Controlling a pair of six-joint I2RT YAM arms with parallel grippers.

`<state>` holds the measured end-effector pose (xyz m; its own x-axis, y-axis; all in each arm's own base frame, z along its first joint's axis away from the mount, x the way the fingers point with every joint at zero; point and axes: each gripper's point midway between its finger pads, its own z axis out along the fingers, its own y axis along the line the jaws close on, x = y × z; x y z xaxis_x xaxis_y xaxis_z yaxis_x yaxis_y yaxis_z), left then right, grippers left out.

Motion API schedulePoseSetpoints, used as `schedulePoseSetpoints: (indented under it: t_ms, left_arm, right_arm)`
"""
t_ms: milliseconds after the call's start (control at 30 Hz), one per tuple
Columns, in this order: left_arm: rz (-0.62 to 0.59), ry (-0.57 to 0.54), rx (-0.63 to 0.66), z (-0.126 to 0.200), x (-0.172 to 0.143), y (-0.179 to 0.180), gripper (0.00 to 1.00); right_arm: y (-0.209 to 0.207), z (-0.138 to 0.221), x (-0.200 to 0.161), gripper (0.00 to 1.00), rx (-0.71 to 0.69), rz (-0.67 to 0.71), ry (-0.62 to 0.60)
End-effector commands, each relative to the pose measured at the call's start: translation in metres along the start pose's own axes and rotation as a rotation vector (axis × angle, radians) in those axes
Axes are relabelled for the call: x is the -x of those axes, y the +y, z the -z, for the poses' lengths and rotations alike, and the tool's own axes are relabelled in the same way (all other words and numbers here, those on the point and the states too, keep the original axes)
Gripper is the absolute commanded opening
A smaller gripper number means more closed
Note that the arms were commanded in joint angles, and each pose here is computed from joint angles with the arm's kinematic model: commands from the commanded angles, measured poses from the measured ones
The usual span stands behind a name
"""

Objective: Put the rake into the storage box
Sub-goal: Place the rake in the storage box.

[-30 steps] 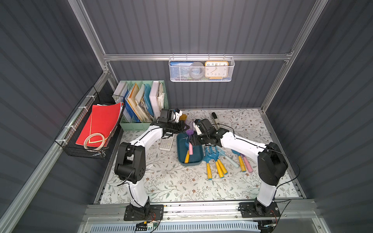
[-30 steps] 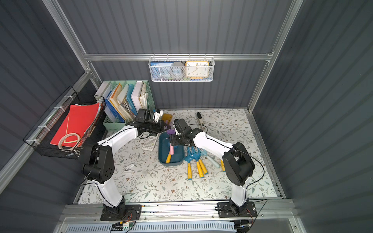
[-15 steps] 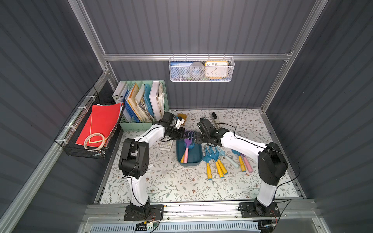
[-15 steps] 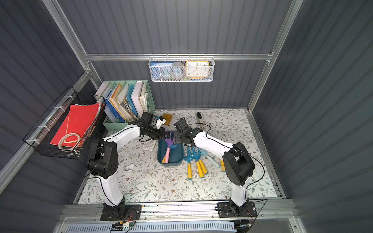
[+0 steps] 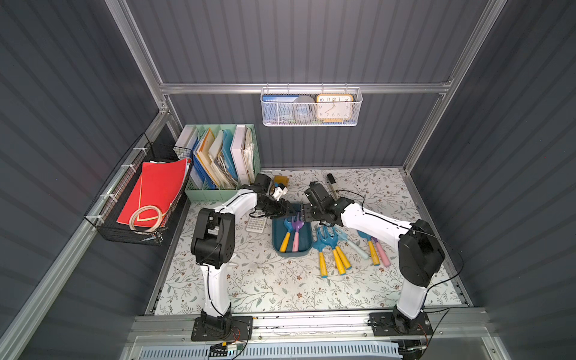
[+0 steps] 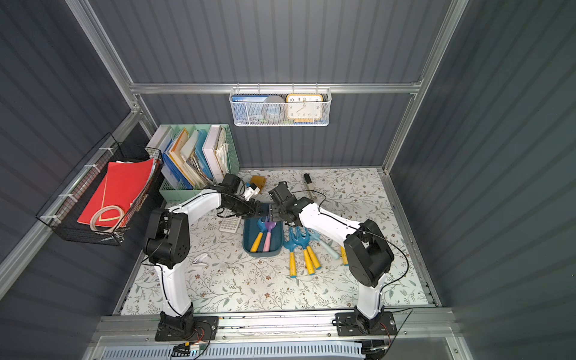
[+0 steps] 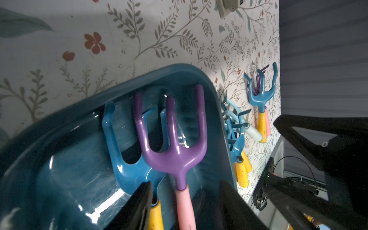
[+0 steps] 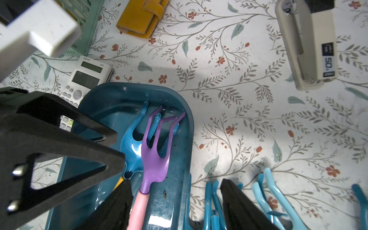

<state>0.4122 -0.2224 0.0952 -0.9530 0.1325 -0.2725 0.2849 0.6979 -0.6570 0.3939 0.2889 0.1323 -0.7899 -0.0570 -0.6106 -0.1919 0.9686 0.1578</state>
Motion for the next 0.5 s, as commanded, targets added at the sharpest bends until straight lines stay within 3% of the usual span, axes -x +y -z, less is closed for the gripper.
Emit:
schedulePoseSetpoints:
  t_ms: [0,67,200,300,367,467]
  left_arm:
    - [0.021,-0.008,0.084,0.004,0.007,0.007,0.6]
    - [0.034,-0.047,0.149,0.01,0.017,0.014,0.59]
    - [0.038,-0.075,0.149,0.014,0.028,0.01,0.55]
    - [0.035,-0.079,0.116,0.014,0.033,0.003,0.51]
    - [0.031,-0.068,0.075,0.011,0.033,-0.003,0.44]
    - [-0.006,0.004,-0.027,0.003,0.022,-0.02,0.43]
  right_arm:
    - [-0.018,-0.001,-0.015,0.74,-0.073,0.015,0.054]
    - [-0.023,-0.002,-0.019,0.74,-0.092,0.011,0.062]
    - [-0.019,-0.004,-0.024,0.71,-0.065,0.007,0.084]
    - [-0.014,-0.004,-0.024,0.51,-0.035,0.008,0.09]
    - [-0.016,-0.002,-0.021,0.3,-0.044,0.006,0.078]
    - [-0.027,-0.001,-0.016,0.25,-0.086,-0.007,0.06]
